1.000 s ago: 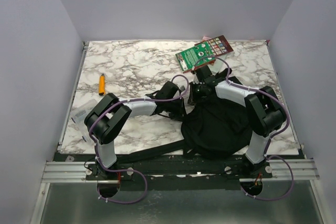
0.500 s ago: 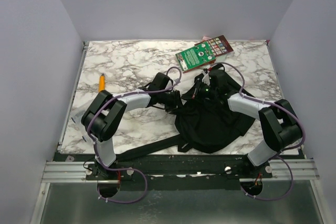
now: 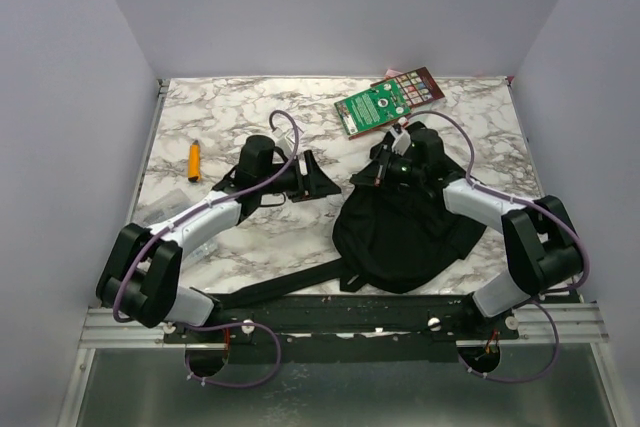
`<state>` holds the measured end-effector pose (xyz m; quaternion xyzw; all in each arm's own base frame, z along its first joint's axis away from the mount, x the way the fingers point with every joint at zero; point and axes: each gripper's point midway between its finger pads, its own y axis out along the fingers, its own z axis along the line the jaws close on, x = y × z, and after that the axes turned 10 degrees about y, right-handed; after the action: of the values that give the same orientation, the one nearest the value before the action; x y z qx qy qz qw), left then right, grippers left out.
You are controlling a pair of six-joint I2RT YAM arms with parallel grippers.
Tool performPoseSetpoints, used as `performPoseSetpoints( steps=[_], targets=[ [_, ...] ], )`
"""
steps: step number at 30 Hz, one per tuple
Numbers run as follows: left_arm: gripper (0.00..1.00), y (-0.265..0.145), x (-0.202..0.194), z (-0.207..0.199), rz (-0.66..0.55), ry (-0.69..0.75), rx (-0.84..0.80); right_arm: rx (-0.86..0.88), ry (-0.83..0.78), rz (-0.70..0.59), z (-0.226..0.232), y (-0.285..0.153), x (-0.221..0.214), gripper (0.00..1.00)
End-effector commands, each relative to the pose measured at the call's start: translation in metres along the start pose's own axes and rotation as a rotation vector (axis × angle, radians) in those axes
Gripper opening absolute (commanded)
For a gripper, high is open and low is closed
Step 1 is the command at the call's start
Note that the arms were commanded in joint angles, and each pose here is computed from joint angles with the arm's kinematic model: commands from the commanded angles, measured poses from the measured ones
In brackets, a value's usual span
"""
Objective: Pack the student bag
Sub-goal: Unzip the student bag at the center of the board.
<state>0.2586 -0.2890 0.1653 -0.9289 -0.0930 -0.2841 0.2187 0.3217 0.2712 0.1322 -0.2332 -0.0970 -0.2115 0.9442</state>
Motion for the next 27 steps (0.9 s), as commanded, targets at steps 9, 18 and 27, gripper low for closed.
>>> performPoseSetpoints(
  steps=[9,18,27],
  targets=[
    [0.70,0.065,0.079,0.040,-0.116,-0.232,0.071,0.175,-0.186,0.065,0.030,-0.018,-0.017,0.01],
    [0.71,0.112,0.039,0.031,0.055,-0.173,-0.002,0.142,-0.264,0.052,0.025,-0.021,-0.015,0.01],
    [0.29,0.142,0.022,0.032,0.136,-0.141,-0.050,0.119,-0.304,0.103,0.018,-0.020,-0.022,0.00]
  ],
)
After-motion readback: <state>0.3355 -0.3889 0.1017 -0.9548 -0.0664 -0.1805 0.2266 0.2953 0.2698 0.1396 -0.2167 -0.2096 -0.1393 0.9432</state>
